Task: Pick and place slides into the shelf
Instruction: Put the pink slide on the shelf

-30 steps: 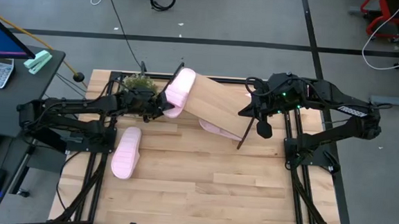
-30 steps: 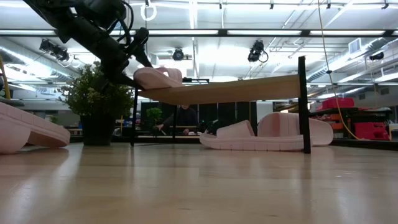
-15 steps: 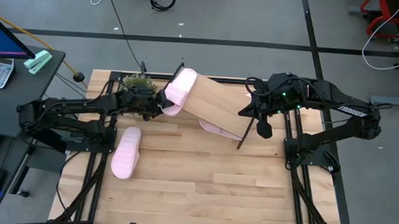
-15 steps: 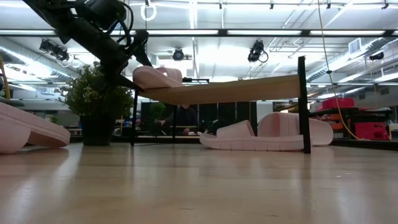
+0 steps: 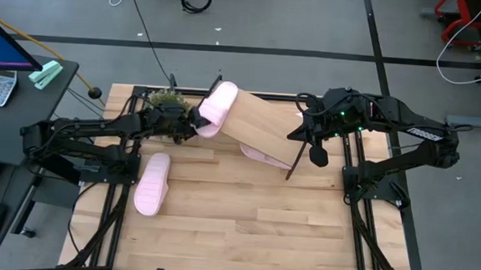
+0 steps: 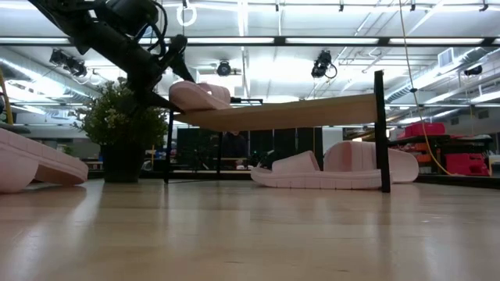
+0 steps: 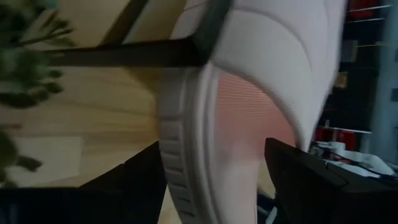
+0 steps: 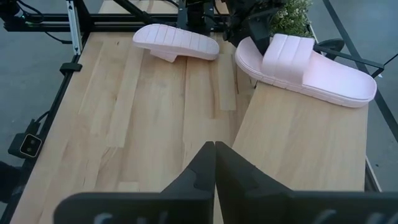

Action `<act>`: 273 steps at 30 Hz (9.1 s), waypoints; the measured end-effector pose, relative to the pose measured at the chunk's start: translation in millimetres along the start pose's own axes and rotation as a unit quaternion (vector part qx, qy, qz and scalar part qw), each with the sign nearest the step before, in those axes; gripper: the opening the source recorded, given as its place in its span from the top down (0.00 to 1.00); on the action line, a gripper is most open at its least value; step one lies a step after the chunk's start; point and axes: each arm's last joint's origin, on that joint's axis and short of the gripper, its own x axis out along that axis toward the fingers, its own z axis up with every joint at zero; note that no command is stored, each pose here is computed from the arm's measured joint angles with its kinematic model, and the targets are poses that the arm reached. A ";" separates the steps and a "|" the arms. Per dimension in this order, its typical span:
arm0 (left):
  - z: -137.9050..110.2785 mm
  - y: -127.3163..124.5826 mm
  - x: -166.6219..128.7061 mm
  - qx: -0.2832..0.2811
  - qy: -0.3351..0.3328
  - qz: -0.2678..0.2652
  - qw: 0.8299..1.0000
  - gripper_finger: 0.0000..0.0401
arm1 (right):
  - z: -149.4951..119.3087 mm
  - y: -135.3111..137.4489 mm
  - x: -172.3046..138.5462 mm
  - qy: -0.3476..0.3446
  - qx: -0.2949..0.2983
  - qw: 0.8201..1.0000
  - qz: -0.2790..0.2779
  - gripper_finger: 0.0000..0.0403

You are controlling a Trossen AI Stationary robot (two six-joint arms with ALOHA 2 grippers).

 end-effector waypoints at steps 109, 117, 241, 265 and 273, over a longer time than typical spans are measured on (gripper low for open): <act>-241.2 -37.0 -116.9 0.331 0.111 0.213 0.912 0.42 | 8.1 82.0 23.8 0.001 0.140 0.985 0.105 0.96; -234.4 -28.4 -125.8 0.366 0.096 0.253 0.891 0.42 | 8.4 112.5 40.2 0.000 0.188 0.977 0.099 0.96; -282.4 58.4 -104.8 0.551 0.225 0.498 0.631 0.23 | 10.4 135.5 74.5 -0.011 0.159 0.984 0.085 0.88; -279.9 61.5 -96.4 0.564 0.212 0.516 0.609 0.20 | 9.1 135.5 75.6 -0.005 0.146 0.986 0.083 0.77; -287.9 75.2 -96.0 0.563 0.221 0.536 0.589 0.21 | 9.1 135.6 75.9 -0.005 0.146 0.986 0.083 0.77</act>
